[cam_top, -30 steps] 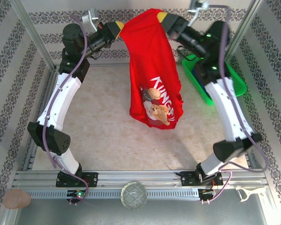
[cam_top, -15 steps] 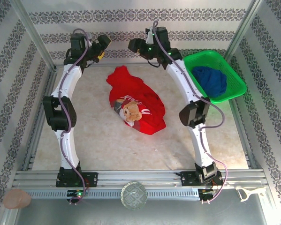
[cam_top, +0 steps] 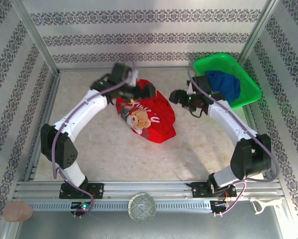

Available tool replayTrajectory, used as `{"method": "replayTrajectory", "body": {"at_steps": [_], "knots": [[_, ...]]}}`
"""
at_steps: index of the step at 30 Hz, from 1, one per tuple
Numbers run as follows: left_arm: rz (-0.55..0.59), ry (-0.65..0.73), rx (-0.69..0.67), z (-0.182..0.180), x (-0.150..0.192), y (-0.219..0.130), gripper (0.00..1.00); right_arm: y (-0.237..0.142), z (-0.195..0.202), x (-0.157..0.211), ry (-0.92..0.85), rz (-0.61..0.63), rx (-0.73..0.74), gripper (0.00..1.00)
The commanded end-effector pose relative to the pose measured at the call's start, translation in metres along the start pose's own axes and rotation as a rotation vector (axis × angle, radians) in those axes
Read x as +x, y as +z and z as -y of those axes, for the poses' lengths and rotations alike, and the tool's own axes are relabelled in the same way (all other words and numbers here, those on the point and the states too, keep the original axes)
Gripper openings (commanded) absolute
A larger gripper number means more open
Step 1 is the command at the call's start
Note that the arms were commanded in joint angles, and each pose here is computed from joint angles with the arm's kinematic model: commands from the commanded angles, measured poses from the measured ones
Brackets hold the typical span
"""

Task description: Fold the inside-out t-shirt

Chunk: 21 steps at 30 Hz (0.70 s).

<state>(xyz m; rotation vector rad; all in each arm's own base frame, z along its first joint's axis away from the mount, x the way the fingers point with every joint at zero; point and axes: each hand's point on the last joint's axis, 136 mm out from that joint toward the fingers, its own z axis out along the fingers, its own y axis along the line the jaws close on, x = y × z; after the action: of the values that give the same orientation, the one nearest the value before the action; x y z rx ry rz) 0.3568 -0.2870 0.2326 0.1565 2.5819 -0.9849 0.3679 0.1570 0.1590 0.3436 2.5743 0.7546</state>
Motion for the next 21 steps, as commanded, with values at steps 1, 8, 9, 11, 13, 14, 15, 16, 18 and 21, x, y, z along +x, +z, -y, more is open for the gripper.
{"method": "replayTrajectory", "body": {"at_steps": [1,8,9,11,13,14,15,16,18,21], "knots": [[-0.174,0.001,-0.147,-0.029,0.064,0.01,0.99,0.019,-0.003,0.022,0.019,-0.061,-0.063,0.74],[-0.302,-0.037,-0.154,-0.039,0.104,0.037,0.99,0.062,0.004,0.041,0.043,-0.155,-0.013,0.73],[-0.311,-0.039,-0.156,-0.04,0.106,0.042,0.99,0.067,0.006,0.042,0.049,-0.159,-0.001,0.73],[-0.321,-0.043,-0.148,-0.043,0.107,0.054,0.99,0.079,0.01,0.041,0.069,-0.168,0.014,0.71],[-0.327,-0.049,-0.151,-0.048,0.108,0.064,0.99,0.089,0.014,0.042,0.085,-0.178,0.028,0.68],[-0.329,-0.056,-0.151,-0.051,0.108,0.07,0.99,0.093,0.015,0.041,0.091,-0.175,0.029,0.62],[-0.335,-0.064,-0.144,-0.053,0.11,0.078,0.99,0.096,0.014,0.037,0.096,-0.166,0.023,0.54],[-0.342,-0.072,-0.135,-0.055,0.111,0.084,0.99,0.096,0.013,0.034,0.104,-0.16,0.018,0.44],[-0.354,-0.076,-0.141,-0.065,0.112,0.096,0.87,0.09,0.004,0.019,0.108,-0.121,-0.014,0.12],[-0.336,-0.077,-0.171,-0.084,0.101,0.099,0.35,0.061,-0.016,-0.007,0.096,-0.052,-0.079,0.0]]}}
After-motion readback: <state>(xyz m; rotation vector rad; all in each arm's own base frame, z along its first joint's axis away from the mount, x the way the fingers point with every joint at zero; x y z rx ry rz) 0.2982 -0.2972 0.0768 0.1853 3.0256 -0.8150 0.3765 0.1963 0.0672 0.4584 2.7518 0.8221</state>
